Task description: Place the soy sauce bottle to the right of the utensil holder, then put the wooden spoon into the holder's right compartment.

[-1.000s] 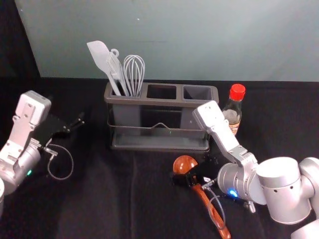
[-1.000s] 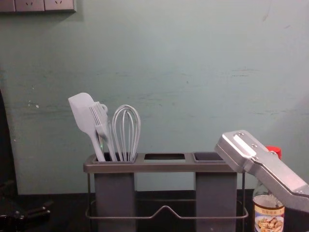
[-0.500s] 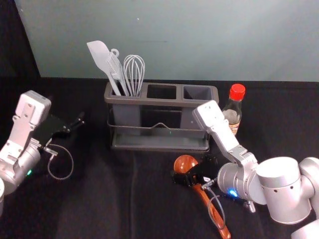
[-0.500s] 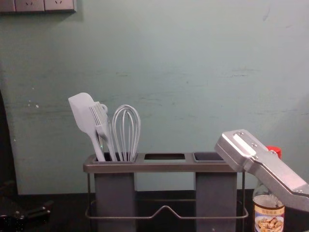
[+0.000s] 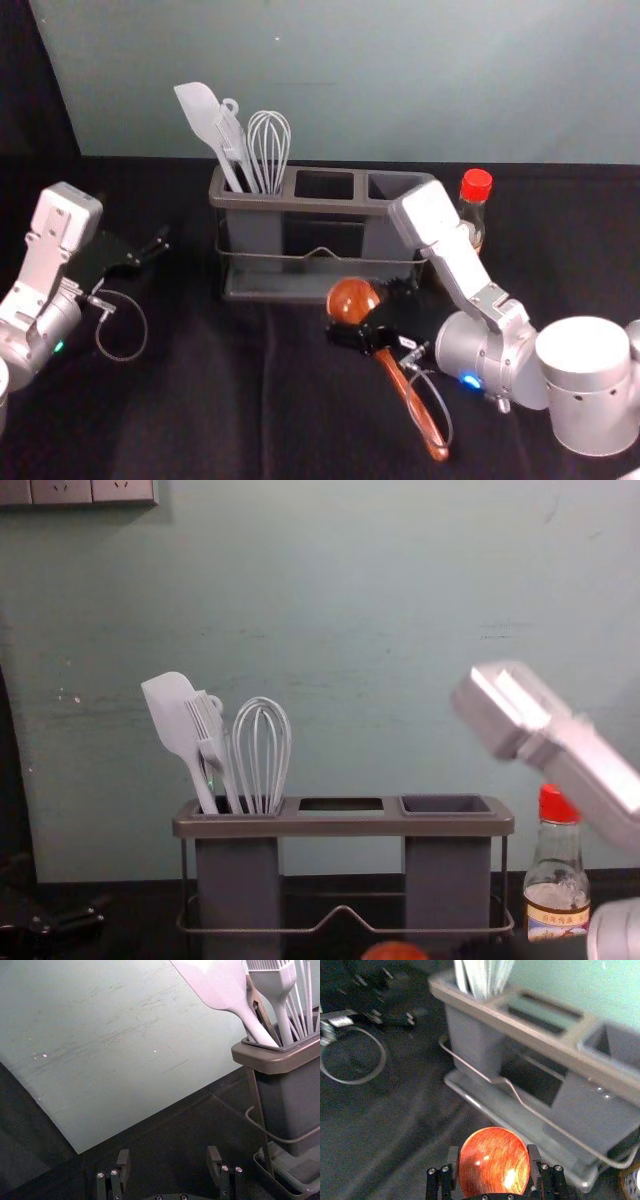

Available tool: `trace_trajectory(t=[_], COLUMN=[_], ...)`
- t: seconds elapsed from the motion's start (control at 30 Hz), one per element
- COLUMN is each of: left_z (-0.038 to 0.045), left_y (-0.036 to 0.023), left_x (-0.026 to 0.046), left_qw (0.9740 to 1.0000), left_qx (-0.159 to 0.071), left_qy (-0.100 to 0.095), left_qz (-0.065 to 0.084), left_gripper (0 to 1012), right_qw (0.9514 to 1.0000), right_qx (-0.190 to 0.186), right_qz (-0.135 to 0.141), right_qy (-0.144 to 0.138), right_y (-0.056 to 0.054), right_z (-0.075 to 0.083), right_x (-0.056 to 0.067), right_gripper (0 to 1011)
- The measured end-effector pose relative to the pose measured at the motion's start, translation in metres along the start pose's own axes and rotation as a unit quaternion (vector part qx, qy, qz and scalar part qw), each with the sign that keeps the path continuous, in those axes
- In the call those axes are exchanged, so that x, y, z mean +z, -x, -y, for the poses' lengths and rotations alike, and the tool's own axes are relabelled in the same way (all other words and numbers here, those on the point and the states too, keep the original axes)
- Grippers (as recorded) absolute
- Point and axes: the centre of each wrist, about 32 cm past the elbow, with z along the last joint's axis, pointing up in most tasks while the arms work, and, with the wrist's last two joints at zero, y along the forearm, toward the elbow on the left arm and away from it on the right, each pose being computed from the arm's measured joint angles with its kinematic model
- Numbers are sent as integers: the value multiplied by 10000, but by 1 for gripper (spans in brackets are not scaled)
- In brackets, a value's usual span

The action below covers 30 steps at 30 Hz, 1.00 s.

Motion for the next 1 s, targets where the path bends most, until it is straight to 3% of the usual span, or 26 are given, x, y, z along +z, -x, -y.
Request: trace_trajectory(t=[0.27, 0.57, 0.67, 0.7, 0.77, 0.8, 1.0], left_z=[0, 0, 0, 0, 0, 0, 0], left_y=[0, 0, 0, 0, 0, 0, 0], left_x=[0, 0, 0, 0, 0, 0, 0], left_qw=[10000, 10000, 10000, 10000, 10000, 10000, 10000], left_qx=[0, 0, 0, 0, 0, 0, 0], left_qy=[0, 0, 0, 0, 0, 0, 0], left_qz=[0, 0, 0, 0, 0, 0, 0], left_gripper=[1005, 1005, 1005, 1005, 1005, 1005, 1005], right_qw=[9968, 9848, 9781, 9736, 9689, 9637, 9452], right_qx=[124, -9, -205, -332, -444, -568, -884], right_qz=[379, 675, 727, 760, 788, 820, 956], right_qy=[-699, -1603, -1941, -2129, -2302, -2477, -2994], right_y=[37, 3, -2, 2, 7, 6, -57], right_z=[209, 468, 542, 569, 588, 598, 541], right_x=[110, 217, 274, 308, 342, 385, 560], right_gripper=[840, 839, 840, 840, 839, 840, 839])
